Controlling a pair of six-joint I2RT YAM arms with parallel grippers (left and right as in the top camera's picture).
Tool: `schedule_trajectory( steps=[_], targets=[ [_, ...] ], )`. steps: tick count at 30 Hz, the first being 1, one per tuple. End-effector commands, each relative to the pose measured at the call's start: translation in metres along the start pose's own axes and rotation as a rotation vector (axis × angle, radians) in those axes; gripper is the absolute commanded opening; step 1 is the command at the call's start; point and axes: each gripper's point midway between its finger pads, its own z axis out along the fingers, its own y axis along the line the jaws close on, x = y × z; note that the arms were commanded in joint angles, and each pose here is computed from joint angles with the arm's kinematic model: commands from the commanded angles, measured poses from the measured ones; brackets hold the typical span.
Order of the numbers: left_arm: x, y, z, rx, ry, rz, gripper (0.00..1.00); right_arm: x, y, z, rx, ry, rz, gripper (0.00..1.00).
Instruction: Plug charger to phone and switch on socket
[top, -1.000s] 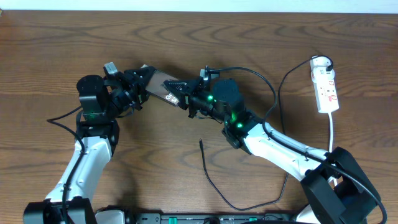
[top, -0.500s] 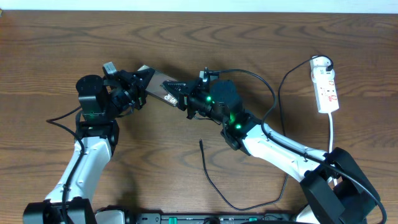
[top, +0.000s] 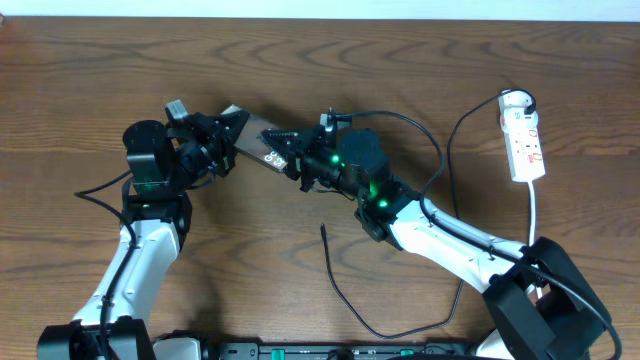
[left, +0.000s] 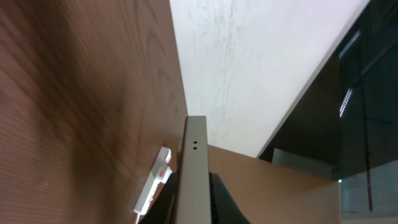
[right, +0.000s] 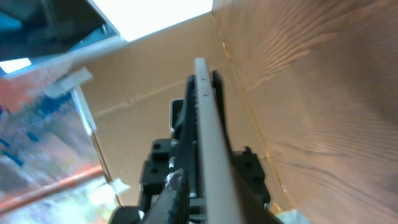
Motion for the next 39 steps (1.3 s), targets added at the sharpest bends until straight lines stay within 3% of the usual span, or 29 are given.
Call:
schedule_trajectory(
  steps=[1,3,4,13,26,39],
  targets=[
    [0.0,-0.004,-0.001,0.012,-0.008,0.039,0.08,0.014,0.005,0.002,-0.01,0.047,-0.032,0.66],
    [0.0,-0.004,-0.001,0.012,-0.008,0.039,0.07,0.014,0.005,0.002,-0.011,0.045,-0.032,0.95],
    [0.0,-0.004,-0.001,0.012,-0.008,0.039,0.07,0.014,0.005,0.002,-0.011,0.045,-0.033,0.99],
    [-0.019,-0.005,-0.011,0.02,-0.052,0.026,0.07,0.012,0.008,0.001,-0.021,0.06,-0.055,0.99],
    [-0.072,-0.009,-0.071,0.08,-0.081,0.038,0.08,-0.013,0.015,-0.015,-0.02,0.107,-0.175,0.99],
    [-0.052,-0.013,-0.103,0.151,0.108,0.22,0.07,-0.014,0.026,-0.022,-0.06,0.166,-0.553,0.99]
  ],
)
